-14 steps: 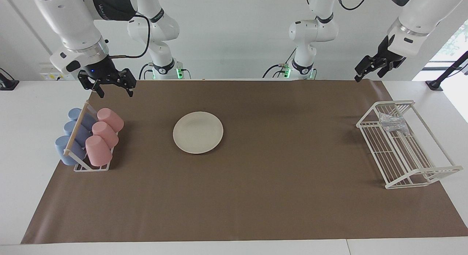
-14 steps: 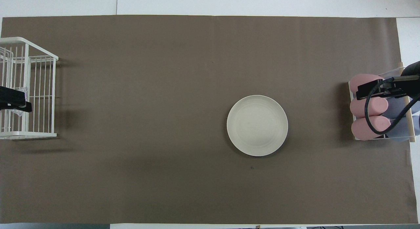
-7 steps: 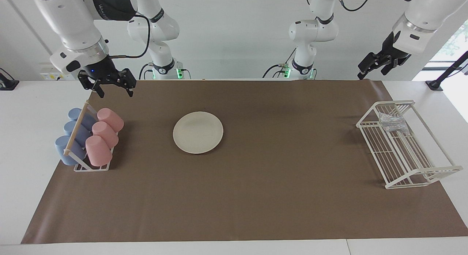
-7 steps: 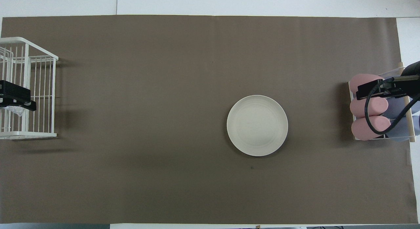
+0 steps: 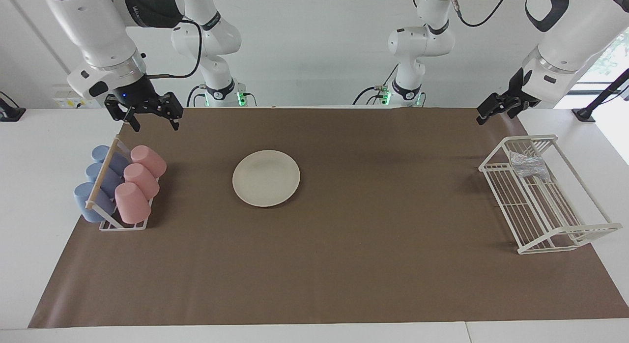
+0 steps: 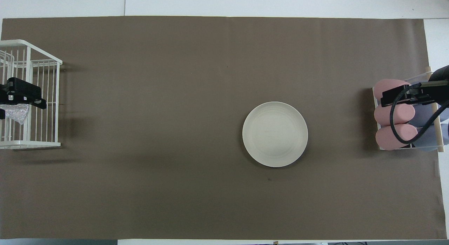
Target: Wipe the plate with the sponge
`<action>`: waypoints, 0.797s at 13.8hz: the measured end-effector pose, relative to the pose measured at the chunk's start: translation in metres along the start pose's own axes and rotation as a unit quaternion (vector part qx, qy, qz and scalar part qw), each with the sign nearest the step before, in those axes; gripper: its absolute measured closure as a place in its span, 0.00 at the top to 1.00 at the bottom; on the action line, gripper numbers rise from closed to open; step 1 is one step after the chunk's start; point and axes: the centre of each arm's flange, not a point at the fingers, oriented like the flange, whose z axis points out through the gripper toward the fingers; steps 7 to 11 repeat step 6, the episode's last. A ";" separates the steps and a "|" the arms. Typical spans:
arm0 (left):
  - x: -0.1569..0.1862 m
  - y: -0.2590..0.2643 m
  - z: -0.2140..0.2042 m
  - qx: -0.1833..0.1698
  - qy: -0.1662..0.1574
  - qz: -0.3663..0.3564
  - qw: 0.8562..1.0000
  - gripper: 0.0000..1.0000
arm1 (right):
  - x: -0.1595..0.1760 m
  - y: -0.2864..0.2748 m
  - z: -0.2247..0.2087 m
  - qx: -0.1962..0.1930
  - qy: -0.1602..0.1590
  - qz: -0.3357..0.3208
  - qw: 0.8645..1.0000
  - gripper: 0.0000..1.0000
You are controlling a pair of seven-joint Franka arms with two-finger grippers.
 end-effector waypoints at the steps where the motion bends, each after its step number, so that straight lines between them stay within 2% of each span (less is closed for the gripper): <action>1: 0.000 0.000 0.000 0.000 0.001 0.000 1.000 1.00 | 0.000 0.000 0.000 0.000 0.000 0.000 1.000 1.00; 11: 0.001 0.000 -0.001 -0.001 0.005 -0.001 1.000 1.00 | 0.000 0.000 0.000 0.000 0.000 0.000 1.000 1.00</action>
